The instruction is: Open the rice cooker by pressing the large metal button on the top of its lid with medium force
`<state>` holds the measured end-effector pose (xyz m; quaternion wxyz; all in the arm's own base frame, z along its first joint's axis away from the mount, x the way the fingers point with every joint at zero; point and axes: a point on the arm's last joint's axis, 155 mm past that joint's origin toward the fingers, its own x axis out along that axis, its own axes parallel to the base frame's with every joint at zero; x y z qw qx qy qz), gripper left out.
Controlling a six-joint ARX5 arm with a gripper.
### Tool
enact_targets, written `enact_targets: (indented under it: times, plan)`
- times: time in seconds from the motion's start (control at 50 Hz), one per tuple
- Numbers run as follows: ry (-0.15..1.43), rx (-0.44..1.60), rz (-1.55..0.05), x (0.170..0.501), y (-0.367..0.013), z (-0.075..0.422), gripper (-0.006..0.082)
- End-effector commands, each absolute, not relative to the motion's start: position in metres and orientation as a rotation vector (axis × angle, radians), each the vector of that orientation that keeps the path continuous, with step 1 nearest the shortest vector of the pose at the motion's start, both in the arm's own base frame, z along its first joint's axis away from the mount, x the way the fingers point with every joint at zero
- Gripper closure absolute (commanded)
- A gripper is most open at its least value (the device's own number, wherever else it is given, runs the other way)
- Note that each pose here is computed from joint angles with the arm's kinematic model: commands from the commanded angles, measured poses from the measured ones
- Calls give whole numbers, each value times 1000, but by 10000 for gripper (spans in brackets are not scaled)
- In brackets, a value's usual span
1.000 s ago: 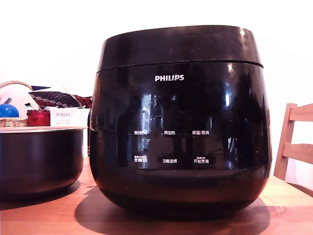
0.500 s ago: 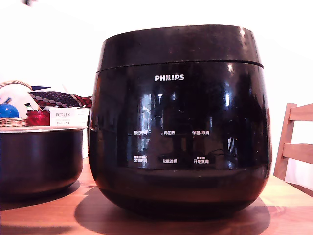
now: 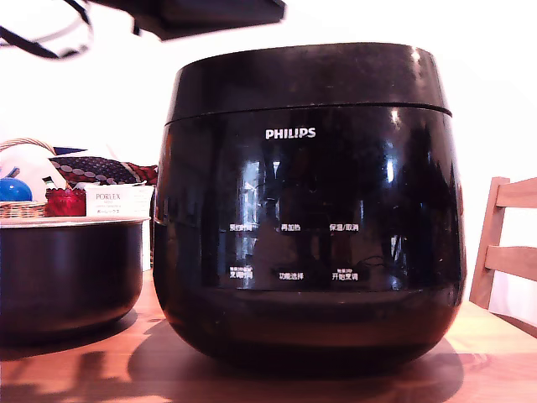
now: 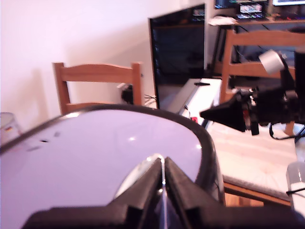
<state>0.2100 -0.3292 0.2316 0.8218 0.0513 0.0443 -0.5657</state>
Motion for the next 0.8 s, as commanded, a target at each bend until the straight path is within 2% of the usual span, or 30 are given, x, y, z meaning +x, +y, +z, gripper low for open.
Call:
enact_targets:
  times: [0.0,0.5,0.78]
  plan:
    - [77,113,-1197,213,-334,235,790]
    - [132,160,-1135,229,-341,205,790]
    - [265,201,-1136,227,-338,176,790]
